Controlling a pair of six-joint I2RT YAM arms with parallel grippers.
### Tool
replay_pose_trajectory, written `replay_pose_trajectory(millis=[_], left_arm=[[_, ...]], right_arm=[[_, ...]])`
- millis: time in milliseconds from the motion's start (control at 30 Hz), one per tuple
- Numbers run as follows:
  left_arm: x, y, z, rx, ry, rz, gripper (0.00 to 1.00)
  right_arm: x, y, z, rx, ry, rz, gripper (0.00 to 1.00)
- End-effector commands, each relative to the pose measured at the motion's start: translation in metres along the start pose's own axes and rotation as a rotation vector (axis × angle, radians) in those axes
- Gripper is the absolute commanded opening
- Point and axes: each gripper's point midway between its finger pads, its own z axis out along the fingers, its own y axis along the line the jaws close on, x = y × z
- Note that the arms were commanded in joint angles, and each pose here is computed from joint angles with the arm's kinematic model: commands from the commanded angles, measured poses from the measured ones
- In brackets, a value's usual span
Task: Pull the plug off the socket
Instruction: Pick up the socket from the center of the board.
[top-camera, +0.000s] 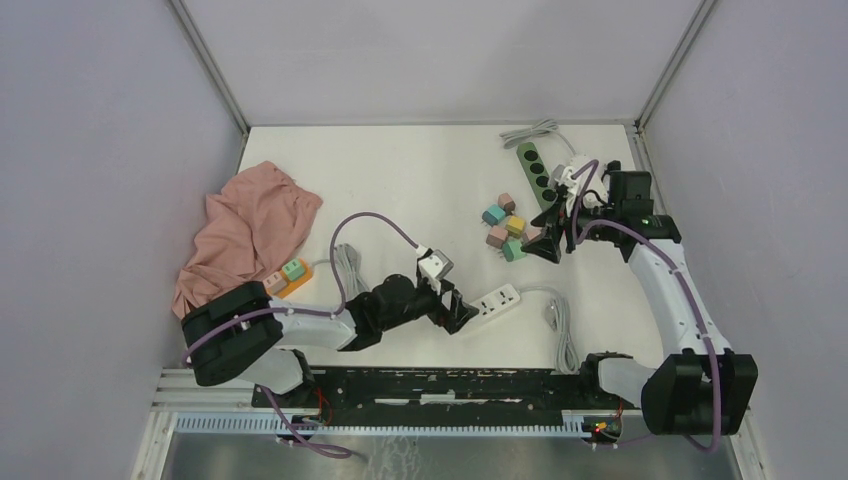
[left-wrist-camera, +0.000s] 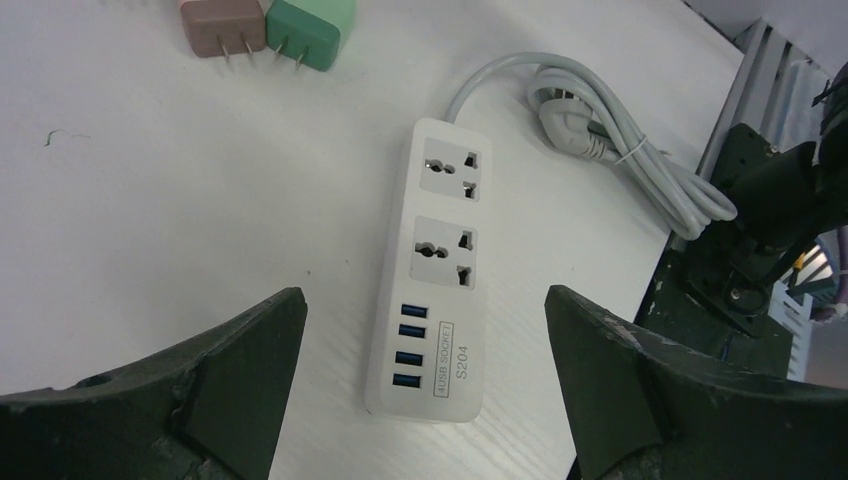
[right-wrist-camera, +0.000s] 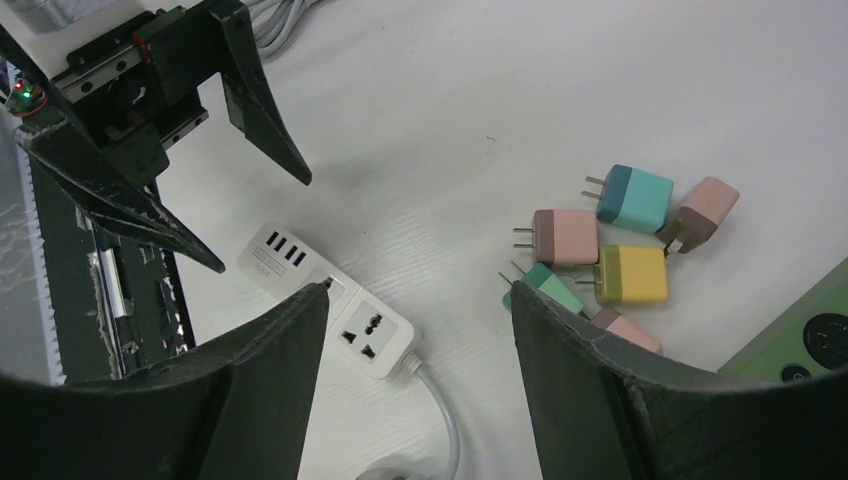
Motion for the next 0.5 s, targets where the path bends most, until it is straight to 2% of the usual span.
replay_pose_trajectory(millis=[0, 267, 467], left_arm=[[-0.038, -0.016, -0.004, 0.078, -0.118, -0.084, 0.96], [-0.060, -0.019, -0.018, 0.095, -0.198, -0.082, 0.97], [-0.054, -0.023, -0.012, 0.116, -0.146, -0.062, 0.95]], right_arm=[[-0.013, 0.018, -0.010, -0.025, -0.030, -0.050, 0.73], [0.003, 0.031, -0.013, -0.020, -0.005, -0.085, 0.75], [0.003, 0.031, -0.014, -0.019, -0.003, -0.098, 0.75]])
